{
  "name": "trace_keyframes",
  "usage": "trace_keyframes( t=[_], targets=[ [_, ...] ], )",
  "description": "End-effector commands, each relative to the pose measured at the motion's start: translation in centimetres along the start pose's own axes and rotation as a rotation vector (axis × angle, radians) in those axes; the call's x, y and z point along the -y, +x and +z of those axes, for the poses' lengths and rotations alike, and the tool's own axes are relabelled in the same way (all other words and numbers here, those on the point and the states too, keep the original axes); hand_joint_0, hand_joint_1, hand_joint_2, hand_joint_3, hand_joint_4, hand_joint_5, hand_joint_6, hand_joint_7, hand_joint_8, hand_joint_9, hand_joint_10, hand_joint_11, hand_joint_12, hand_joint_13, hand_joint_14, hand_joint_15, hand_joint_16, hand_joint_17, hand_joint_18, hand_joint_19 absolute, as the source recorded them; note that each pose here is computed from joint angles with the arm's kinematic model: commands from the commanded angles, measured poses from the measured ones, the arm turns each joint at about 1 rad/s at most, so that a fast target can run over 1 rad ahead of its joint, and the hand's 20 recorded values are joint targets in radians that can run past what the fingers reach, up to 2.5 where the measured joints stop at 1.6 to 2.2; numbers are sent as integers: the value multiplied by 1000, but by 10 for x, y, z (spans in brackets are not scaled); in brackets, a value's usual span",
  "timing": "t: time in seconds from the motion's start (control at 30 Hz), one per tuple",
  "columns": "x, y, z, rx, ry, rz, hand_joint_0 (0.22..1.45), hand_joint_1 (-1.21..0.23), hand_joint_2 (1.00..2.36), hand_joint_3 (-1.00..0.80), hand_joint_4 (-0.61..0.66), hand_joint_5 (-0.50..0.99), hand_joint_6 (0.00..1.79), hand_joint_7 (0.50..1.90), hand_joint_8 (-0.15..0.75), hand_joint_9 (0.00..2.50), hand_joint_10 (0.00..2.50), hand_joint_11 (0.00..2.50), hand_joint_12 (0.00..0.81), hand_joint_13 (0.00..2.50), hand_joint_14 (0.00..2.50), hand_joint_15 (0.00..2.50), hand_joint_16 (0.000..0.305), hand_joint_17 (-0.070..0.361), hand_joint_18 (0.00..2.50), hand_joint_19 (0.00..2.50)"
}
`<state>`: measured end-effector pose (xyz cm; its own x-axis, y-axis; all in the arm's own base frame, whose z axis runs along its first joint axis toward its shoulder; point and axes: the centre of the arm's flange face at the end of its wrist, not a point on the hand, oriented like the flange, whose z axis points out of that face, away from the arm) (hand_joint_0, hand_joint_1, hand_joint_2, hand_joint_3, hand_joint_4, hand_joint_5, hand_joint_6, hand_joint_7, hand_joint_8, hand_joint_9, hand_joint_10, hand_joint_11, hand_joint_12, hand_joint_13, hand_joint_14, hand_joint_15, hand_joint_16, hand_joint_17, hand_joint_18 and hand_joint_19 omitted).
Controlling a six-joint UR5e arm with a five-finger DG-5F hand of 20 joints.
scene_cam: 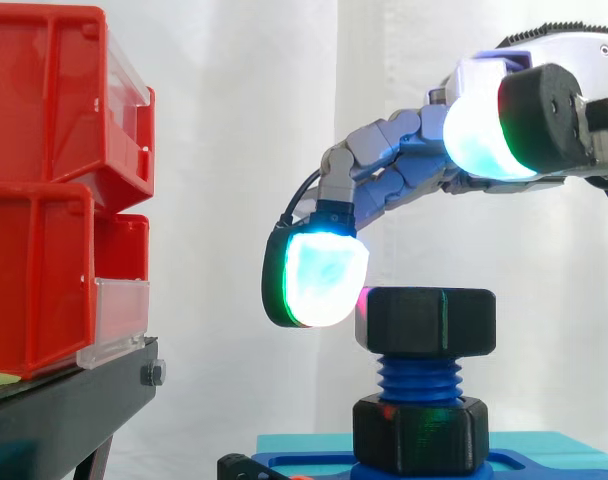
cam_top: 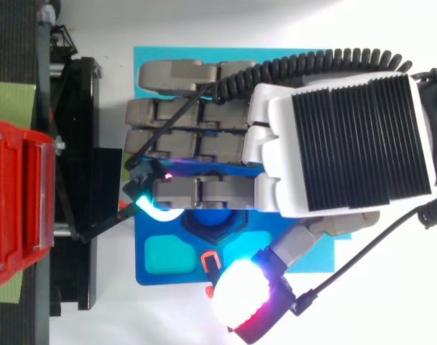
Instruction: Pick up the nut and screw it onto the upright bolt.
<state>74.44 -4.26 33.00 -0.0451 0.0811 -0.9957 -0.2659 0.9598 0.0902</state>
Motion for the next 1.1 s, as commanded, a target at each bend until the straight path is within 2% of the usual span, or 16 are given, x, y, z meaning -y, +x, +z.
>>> trace_keyframes(
  t=[0.0,0.07,0.17,0.37,0.67,0.87,1.07],
  targets=[
    [2,2,-2,-13,-1,0,517,-83,1000,-500,298,-112,504,1009,275,473,0,0,304,346,0,0,34,76,123,0],
    [5,1,-4,-15,-4,1,519,-88,1000,-500,295,-101,504,1099,279,482,0,0,301,351,0,0,33,75,124,0],
    [6,2,-5,-19,-15,0,521,-91,1000,-500,284,-94,504,1163,284,492,0,0,297,359,0,0,33,74,133,0],
    [18,0,-10,-18,-3,-19,526,-101,1000,-500,266,-80,503,1261,289,503,0,0,290,380,0,0,32,71,152,0],
    [30,-1,-15,-19,-7,-37,529,-110,1000,-500,251,-66,502,1368,295,535,0,0,282,406,0,0,30,68,178,0],
    [38,-2,-20,-19,-12,-41,531,-124,1000,-500,257,-43,505,1530,299,588,0,0,270,436,0,0,29,65,209,0],
    [43,-2,-22,-19,-12,-43,534,-138,1000,-500,240,-28,548,1489,301,645,0,0,259,477,0,0,27,61,247,0]
  ],
)
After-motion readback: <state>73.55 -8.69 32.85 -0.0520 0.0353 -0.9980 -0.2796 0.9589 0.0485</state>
